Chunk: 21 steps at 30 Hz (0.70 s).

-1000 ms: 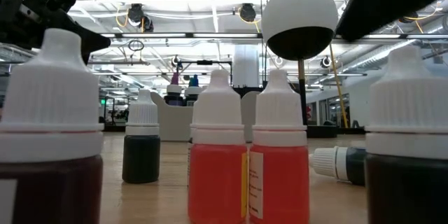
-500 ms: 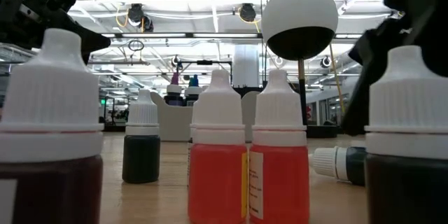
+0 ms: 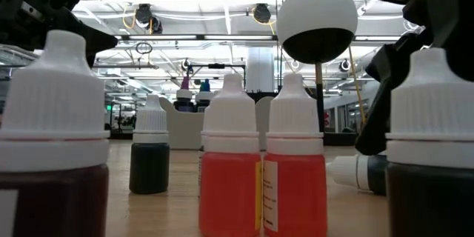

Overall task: Pick & Place food coloring
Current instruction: Put the small blue food coloring bottle into the gray bin

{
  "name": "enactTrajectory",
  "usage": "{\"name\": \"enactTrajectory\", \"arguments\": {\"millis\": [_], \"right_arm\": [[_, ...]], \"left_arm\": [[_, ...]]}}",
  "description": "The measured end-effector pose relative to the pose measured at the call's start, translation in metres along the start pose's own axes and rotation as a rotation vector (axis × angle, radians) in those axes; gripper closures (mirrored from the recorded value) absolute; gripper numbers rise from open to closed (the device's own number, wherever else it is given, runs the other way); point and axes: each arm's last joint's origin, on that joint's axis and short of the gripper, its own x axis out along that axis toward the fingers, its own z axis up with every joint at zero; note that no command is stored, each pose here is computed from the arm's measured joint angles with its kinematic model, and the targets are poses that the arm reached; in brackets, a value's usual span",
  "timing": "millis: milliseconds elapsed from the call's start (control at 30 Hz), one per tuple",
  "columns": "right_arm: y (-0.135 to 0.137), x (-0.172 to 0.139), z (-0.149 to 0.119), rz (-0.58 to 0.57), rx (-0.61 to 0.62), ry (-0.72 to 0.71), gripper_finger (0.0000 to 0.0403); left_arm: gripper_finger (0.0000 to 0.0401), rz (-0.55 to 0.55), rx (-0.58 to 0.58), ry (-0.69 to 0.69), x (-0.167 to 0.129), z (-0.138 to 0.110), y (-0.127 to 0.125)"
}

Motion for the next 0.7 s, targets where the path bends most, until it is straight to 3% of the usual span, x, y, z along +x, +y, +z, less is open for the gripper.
{"name": "enactTrajectory", "arguments": {"millis": [267,700], "right_arm": [[-0.008,0.004,0.006,-0.024,-0.009,0.009,0.0234],[-0.005,0.001,-0.009,-0.056,0.028,0.061,0.0234]], "left_arm": [[0.0391,0.0,0.001,0.0,0.0,0.0,0.0],[0.0391,0.0,0.004,0.0,0.0,0.0,0.0]]}}
